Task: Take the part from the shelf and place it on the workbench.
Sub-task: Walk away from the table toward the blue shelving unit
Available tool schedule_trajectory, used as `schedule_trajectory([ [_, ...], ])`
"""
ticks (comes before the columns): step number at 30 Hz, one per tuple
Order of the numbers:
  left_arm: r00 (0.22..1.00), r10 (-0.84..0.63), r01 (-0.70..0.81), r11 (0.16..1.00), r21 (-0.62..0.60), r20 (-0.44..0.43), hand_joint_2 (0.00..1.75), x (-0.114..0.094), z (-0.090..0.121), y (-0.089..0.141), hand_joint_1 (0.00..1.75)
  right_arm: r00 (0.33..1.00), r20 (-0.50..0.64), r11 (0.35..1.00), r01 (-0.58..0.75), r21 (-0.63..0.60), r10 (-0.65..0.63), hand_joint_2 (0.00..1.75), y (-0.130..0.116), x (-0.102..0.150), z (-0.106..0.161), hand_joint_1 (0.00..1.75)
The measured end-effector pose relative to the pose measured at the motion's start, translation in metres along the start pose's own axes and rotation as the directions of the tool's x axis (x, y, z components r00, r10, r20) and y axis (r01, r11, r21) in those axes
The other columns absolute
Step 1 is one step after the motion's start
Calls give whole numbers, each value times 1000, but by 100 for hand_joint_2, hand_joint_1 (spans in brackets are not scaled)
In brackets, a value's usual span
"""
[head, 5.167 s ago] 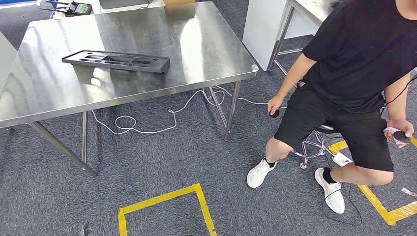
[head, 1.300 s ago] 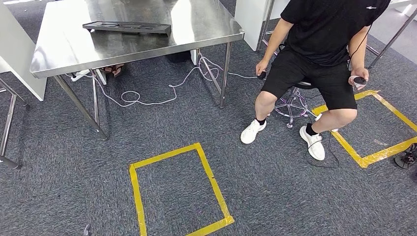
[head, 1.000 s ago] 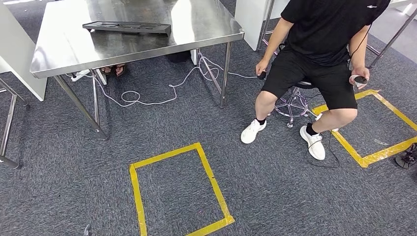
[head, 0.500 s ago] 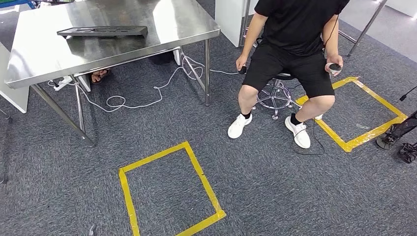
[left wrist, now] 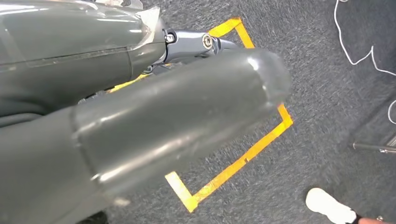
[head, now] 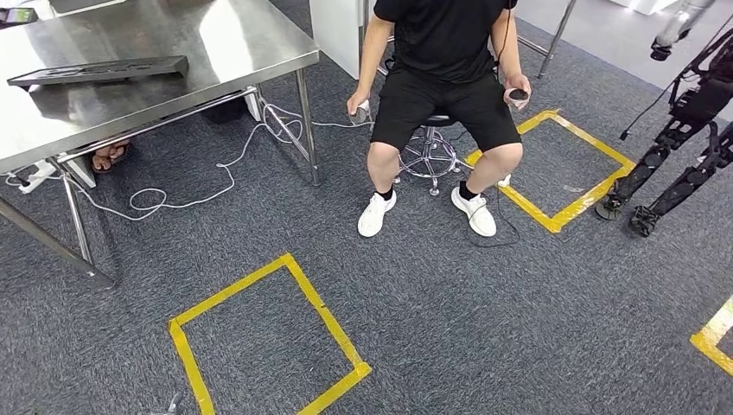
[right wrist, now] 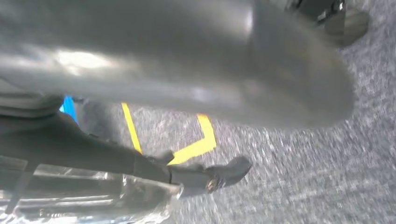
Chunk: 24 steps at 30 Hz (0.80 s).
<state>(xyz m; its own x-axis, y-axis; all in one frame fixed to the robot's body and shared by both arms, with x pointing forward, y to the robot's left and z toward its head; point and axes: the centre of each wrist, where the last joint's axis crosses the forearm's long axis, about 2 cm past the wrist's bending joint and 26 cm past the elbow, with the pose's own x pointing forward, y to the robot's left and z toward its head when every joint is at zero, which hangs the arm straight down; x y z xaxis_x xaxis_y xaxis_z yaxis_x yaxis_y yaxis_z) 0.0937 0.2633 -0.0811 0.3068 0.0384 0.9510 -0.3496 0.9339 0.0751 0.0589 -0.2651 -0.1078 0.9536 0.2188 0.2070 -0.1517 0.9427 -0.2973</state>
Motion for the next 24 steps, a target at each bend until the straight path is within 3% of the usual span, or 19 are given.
schedule_trajectory([
  [9,1000,2,-2,1000,-5,-11,0,-2,1,-1,0,999,19,999,30,-12,-29,0,-2,-4,0,0],
  [15,1000,5,-5,1000,-3,-12,0,-2,1,-1,0,942,259,972,230,-42,-212,0,-11,-2,-3,0],
  [24,1000,1,-1,1000,-3,-19,0,-4,4,2,0,932,255,958,282,-54,-259,0,-13,-5,-4,0],
])
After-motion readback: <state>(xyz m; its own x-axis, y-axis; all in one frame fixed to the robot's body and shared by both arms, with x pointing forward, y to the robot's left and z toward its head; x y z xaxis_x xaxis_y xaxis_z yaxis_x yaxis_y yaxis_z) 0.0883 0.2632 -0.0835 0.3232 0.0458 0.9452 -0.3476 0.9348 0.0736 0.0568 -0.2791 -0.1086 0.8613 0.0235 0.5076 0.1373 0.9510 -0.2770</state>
